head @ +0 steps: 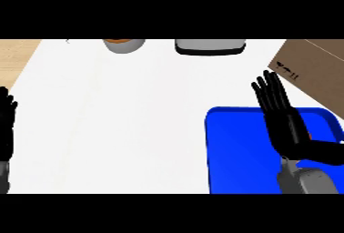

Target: Pick the sweet potato from the tray and place it in the cardboard box

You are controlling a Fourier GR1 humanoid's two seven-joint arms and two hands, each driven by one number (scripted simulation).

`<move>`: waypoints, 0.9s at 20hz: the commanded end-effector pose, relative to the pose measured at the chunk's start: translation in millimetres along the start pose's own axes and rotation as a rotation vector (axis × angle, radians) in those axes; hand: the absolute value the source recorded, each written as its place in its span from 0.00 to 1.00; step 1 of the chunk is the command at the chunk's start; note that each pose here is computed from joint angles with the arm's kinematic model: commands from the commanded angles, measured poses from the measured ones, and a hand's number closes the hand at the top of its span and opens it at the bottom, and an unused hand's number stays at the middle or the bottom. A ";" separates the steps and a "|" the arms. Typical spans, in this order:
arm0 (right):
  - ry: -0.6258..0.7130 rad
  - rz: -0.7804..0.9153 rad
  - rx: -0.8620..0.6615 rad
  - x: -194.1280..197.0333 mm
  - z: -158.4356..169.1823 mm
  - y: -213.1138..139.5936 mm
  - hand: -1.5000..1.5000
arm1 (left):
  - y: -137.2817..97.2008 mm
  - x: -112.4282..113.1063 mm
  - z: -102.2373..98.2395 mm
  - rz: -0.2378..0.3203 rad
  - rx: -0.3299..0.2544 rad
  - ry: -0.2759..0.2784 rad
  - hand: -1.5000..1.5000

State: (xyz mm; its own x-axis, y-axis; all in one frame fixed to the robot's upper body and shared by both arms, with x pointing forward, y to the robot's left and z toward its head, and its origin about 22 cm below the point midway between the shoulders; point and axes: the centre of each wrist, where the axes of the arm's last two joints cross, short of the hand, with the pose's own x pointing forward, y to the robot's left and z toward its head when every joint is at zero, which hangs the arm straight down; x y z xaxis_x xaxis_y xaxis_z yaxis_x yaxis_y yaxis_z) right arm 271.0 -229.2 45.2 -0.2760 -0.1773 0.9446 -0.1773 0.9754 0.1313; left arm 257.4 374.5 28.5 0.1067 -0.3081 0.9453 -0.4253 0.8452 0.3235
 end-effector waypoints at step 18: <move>0.500 1.089 -1.200 15.4 185.6 -121.7 0.00 | -79.5 -33.3 59.1 0.133 -0.191 0.144 0.50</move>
State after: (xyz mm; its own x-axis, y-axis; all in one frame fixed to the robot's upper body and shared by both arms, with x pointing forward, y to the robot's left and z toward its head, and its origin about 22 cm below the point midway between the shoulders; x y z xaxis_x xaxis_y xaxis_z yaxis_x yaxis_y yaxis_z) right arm 142.3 -380.0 -14.4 0.4643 0.4394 0.7690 0.7435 0.2784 -0.6081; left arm 240.5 307.6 -21.1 0.1923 -0.1362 0.9719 -0.2934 0.9371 0.1893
